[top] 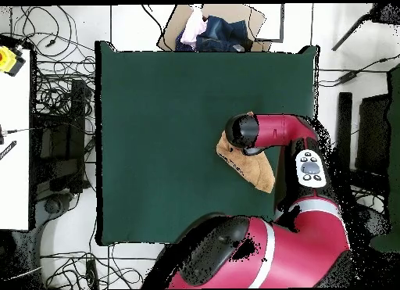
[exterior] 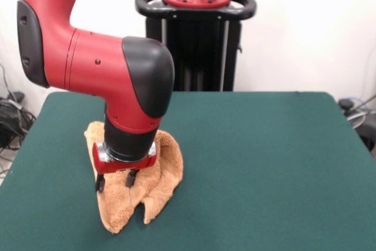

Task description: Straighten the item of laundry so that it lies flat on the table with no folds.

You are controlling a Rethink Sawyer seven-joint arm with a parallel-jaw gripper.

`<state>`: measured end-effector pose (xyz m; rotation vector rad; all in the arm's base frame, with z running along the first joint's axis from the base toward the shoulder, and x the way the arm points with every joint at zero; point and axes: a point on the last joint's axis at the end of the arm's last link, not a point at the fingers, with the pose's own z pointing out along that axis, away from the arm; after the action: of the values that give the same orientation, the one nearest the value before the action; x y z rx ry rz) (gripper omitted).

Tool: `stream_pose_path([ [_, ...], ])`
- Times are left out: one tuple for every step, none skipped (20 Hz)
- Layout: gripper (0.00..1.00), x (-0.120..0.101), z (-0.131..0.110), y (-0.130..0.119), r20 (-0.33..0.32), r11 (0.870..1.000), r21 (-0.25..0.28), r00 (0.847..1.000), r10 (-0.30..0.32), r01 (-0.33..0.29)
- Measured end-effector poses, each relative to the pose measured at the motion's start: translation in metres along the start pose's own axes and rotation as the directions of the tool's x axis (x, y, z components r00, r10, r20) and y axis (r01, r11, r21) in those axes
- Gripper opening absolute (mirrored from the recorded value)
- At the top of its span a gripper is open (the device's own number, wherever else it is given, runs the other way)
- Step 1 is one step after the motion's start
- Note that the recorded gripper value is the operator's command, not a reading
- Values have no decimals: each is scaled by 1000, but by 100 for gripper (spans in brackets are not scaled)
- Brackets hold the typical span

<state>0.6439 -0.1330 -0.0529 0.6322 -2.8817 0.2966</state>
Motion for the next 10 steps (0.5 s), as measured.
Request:
stream_pose_path([
  [100,0,0,0,0,1000,0,1000,0,0],
  [100,0,0,0,1,1000,0,1000,0,0],
  [100,0,0,0,1,1000,1,1000,0,0],
  [100,0,0,0,1,1000,1,1000,0,0],
  [100,0,0,0,2,1000,0,1000,0,0],
  [100,0,0,0,2,1000,1,1000,0,0],
  [100,0,0,0,3,1000,1,1000,1,-1],
  [100,0,1,-1,3,1000,0,1000,2,-2],
  [100,0,1,-1,3,1000,0,1000,2,-2],
  [100,0,1,-1,4,1000,0,1000,2,-2],
])
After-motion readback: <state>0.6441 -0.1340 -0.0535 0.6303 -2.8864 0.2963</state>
